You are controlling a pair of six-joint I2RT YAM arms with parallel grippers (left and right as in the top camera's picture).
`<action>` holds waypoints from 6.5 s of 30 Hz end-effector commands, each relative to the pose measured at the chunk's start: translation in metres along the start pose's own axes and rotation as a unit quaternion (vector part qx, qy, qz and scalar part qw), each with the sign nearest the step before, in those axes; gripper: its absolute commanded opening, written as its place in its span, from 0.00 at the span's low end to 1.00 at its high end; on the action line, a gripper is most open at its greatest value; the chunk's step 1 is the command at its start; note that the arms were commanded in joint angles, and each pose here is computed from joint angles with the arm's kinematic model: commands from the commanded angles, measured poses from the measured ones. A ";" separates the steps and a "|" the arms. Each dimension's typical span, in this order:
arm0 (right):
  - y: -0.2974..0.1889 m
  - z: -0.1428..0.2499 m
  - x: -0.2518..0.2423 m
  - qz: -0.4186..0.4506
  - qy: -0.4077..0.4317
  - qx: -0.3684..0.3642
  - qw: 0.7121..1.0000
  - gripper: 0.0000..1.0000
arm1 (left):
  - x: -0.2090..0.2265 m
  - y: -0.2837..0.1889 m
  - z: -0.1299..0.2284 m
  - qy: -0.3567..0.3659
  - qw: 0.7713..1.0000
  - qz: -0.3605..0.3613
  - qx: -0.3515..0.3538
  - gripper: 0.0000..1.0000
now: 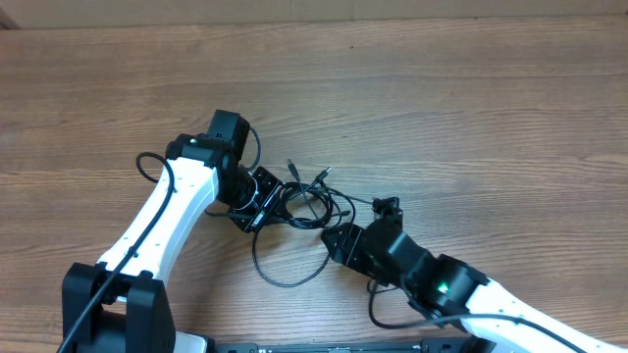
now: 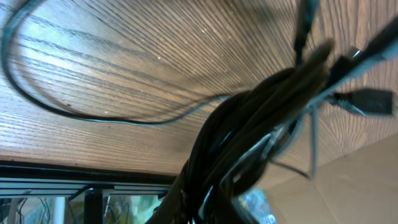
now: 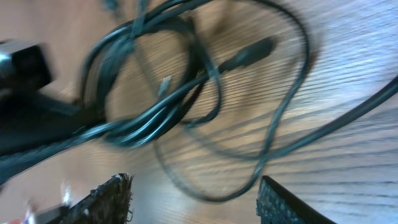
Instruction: Untangle cables
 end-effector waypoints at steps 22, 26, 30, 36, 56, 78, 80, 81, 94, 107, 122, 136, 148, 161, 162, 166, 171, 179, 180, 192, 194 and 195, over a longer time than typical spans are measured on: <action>0.030 -0.010 -0.022 0.054 0.219 -0.059 0.972 0.51 | -0.005 -0.009 0.028 -0.091 0.991 0.022 0.093 0.11; 0.030 -0.010 -0.023 0.056 0.219 -0.059 0.972 0.55 | -0.001 -0.007 0.012 -0.087 0.996 0.008 0.031 0.23; 0.030 -0.010 -0.026 0.064 0.218 -0.063 0.972 0.58 | 0.004 -0.007 0.000 -0.086 0.996 -0.006 -0.017 0.50; 0.030 -0.009 -0.028 0.068 0.218 -0.062 0.972 0.64 | 0.008 -0.008 -0.009 -0.086 0.995 -0.018 -0.054 0.86; 0.028 -0.006 -0.040 0.099 0.214 -0.063 0.970 0.71 | 0.033 0.006 -0.016 0.025 0.962 -0.144 -0.230 0.98; 0.022 -0.002 -0.060 0.153 0.202 -0.071 0.965 0.71 | 0.053 0.055 -0.004 -0.036 0.967 -0.139 -0.209 0.89; 0.022 -0.003 -0.061 0.154 0.202 -0.076 0.964 0.71 | 0.058 0.059 -0.005 -0.040 0.966 -0.142 -0.214 0.90; 0.022 -0.003 -0.061 0.154 0.202 -0.076 0.964 0.71 | 0.059 0.061 -0.005 -0.048 0.965 -0.140 -0.215 0.90; 0.019 0.001 -0.069 0.176 0.199 -0.070 0.962 0.69 | 0.086 0.086 -0.037 -0.090 0.955 -0.114 -0.260 0.30; -0.006 0.005 -0.027 0.066 -0.013 0.006 0.998 0.40 | 0.055 0.040 -0.036 -0.135 0.966 -0.090 -0.203 0.04; -0.030 0.007 0.016 -0.065 -0.034 0.027 0.997 0.42 | -0.008 0.000 0.030 -0.129 0.988 0.019 0.088 0.04; -0.029 -0.018 0.005 -0.028 0.121 -0.063 0.990 0.38 | -0.008 0.000 0.039 -0.138 0.984 0.015 0.110 0.06; -0.015 -0.025 0.000 -0.011 0.173 -0.091 0.981 0.29 | -0.008 0.002 0.054 -0.109 0.983 0.012 0.145 0.06; -0.014 -0.047 0.015 -0.048 0.181 -0.153 0.970 0.11 | -0.012 -0.001 0.073 -0.045 0.977 0.031 0.206 0.05; -0.015 -0.048 0.014 -0.047 0.181 -0.158 0.970 0.05 | -0.013 -0.002 0.074 -0.039 0.976 0.033 0.211 0.05; -0.015 -0.048 0.013 -0.043 0.176 -0.161 0.970 0.04 | -0.014 -0.003 0.077 -0.026 0.975 0.039 0.219 0.05; -0.013 -0.041 -0.002 0.009 0.082 -0.150 0.985 0.04 | -0.019 -0.003 0.074 -0.009 0.975 0.054 0.214 0.05; -0.013 -0.004 -0.050 0.132 -0.007 -0.039 0.990 0.04 | -0.024 -0.008 0.045 -0.013 0.984 0.078 0.157 0.06; -0.014 0.000 -0.053 0.136 -0.015 -0.026 0.990 0.04 | -0.024 -0.009 0.039 -0.018 0.986 0.078 0.146 0.06; -0.008 0.011 0.012 -0.053 -0.263 0.031 0.963 0.04 | -0.015 -0.008 0.005 -0.024 0.997 0.058 0.041 0.39; -0.011 0.011 0.031 -0.108 -0.301 0.024 0.947 0.04 | -0.015 -0.008 0.003 0.004 0.998 0.056 0.030 0.53; -0.012 0.009 0.036 -0.117 -0.302 0.018 0.946 0.04 | -0.015 -0.008 0.003 0.022 0.998 0.057 0.029 0.56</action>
Point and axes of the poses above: each gripper's point midway between its finger pads, its own y axis out along the fingers, its own x axis along the line the jaws close on, z = x × y, the point moved 4 cm from there along -y, back along the fingers, and after that the axes turned 8 degrees about -y, right-handed, at the moved point
